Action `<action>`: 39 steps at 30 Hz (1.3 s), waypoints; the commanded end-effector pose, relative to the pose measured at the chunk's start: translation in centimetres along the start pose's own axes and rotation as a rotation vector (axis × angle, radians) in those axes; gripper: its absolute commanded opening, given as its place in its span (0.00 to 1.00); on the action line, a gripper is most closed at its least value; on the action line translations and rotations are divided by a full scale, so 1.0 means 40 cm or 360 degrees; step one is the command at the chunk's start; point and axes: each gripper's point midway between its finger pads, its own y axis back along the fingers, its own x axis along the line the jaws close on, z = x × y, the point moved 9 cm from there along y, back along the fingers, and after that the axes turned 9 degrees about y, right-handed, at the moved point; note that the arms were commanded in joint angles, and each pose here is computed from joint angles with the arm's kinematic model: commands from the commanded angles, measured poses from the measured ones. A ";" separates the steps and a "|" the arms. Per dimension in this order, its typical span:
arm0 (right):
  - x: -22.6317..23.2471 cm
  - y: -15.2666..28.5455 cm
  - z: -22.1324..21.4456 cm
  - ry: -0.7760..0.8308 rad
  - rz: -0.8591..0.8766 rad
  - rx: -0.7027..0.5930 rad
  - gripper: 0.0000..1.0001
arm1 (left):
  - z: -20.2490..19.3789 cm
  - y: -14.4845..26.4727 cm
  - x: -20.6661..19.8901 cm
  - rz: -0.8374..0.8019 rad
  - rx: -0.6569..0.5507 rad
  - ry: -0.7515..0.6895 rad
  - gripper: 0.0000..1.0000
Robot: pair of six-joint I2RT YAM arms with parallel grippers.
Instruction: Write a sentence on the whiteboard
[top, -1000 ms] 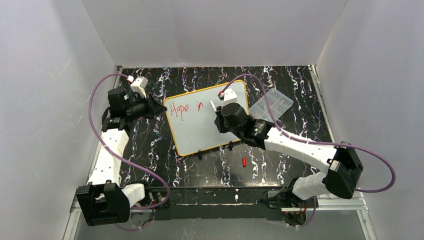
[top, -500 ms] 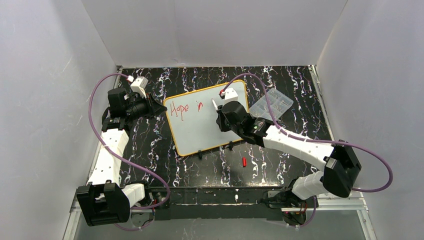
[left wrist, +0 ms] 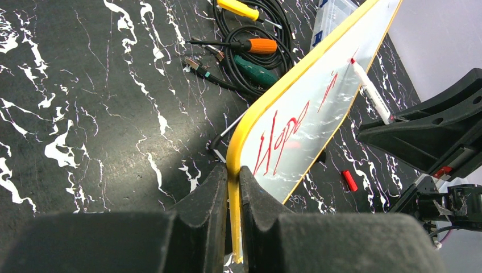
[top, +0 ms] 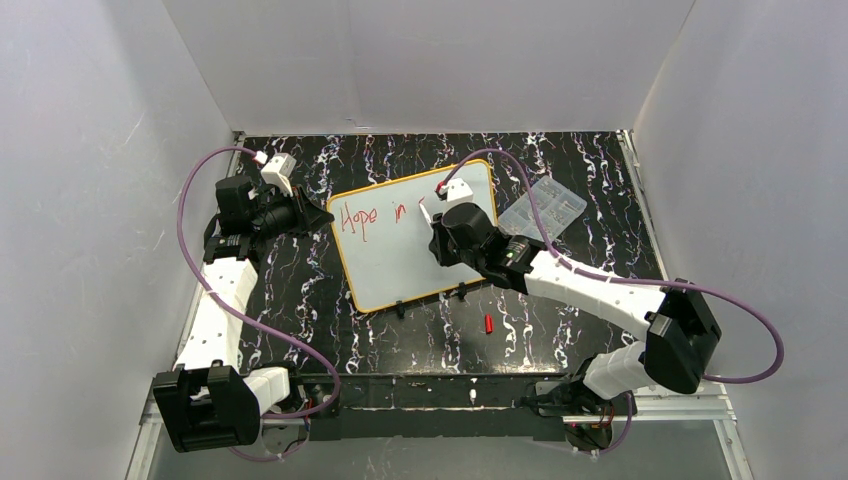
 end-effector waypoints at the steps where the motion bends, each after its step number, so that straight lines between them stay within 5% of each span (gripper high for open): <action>1: -0.008 0.002 -0.028 -0.0030 -0.0042 0.0054 0.01 | -0.002 0.011 -0.021 -0.0071 -0.0001 -0.0043 0.00; 22: 0.009 0.009 -0.052 -0.0026 0.0023 0.0088 0.01 | -0.003 0.012 -0.023 -0.0072 -0.0003 -0.0042 0.00; 39: -0.006 0.052 0.018 -0.0049 -0.0075 -0.0134 0.01 | -0.004 0.011 -0.022 -0.0073 0.0001 -0.0040 0.00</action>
